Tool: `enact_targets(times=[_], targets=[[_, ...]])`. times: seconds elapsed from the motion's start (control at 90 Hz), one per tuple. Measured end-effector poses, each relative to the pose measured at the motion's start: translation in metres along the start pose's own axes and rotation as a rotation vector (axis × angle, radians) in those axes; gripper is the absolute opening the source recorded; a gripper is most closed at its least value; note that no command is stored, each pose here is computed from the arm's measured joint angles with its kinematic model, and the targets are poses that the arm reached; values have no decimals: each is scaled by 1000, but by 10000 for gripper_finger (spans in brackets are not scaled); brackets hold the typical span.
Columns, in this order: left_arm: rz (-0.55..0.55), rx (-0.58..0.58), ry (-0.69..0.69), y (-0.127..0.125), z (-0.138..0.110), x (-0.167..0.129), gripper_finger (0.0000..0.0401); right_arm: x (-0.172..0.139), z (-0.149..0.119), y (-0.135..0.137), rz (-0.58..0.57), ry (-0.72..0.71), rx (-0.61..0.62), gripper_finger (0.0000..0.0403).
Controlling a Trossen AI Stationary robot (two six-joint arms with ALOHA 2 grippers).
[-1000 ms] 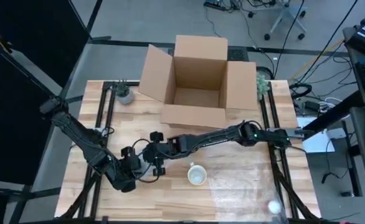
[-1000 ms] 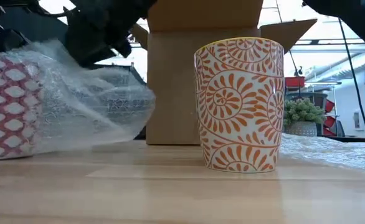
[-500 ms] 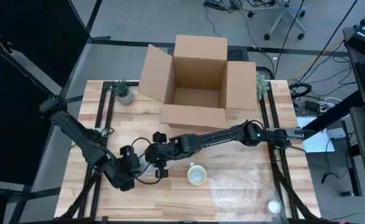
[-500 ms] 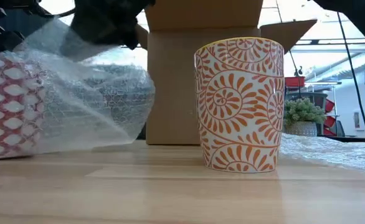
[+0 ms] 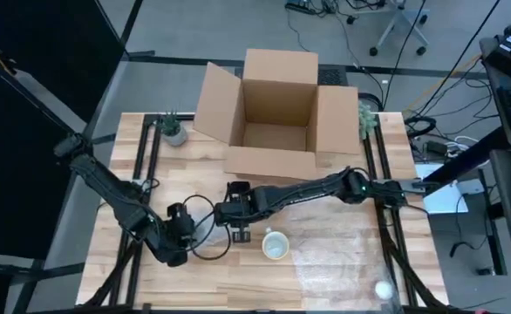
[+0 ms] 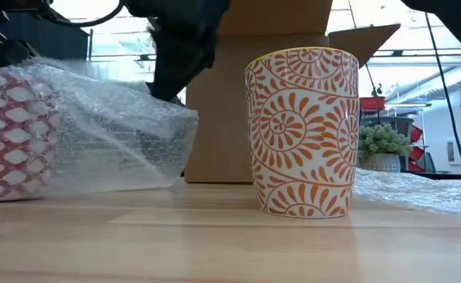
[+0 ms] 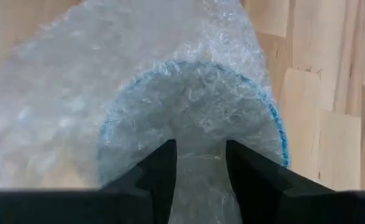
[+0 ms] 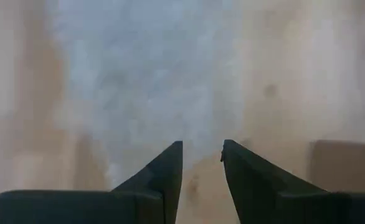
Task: Wrap mug
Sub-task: Wrap the red mug with the bubble wrap
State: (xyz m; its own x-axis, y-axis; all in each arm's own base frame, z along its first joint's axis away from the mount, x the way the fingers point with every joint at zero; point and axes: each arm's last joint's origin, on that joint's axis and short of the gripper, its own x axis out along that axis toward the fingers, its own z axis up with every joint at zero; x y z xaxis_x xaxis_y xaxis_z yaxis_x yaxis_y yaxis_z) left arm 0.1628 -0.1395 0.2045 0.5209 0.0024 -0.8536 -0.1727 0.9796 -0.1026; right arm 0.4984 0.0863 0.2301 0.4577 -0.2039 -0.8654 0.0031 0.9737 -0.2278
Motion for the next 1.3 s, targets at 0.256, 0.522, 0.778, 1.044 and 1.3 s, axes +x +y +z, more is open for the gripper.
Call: enact_targets(times=[0.256,0.522,0.778,1.044,1.3], targets=[[-3,-2,-4,0,0,0,128,9,24,14,41,-255,-19,102],[-7,-3,-10,-1,1,-1,128,8,38,51,56,-471,-27,102],[-2,-7,-11,-1,1,-1,128,43,34,45,38,-437,95,102],[-56,-13,5,-10,15,-19,128,44,33,44,36,-425,101,102],[47,45,14,-12,30,-59,128,44,34,44,33,-431,92,102]])
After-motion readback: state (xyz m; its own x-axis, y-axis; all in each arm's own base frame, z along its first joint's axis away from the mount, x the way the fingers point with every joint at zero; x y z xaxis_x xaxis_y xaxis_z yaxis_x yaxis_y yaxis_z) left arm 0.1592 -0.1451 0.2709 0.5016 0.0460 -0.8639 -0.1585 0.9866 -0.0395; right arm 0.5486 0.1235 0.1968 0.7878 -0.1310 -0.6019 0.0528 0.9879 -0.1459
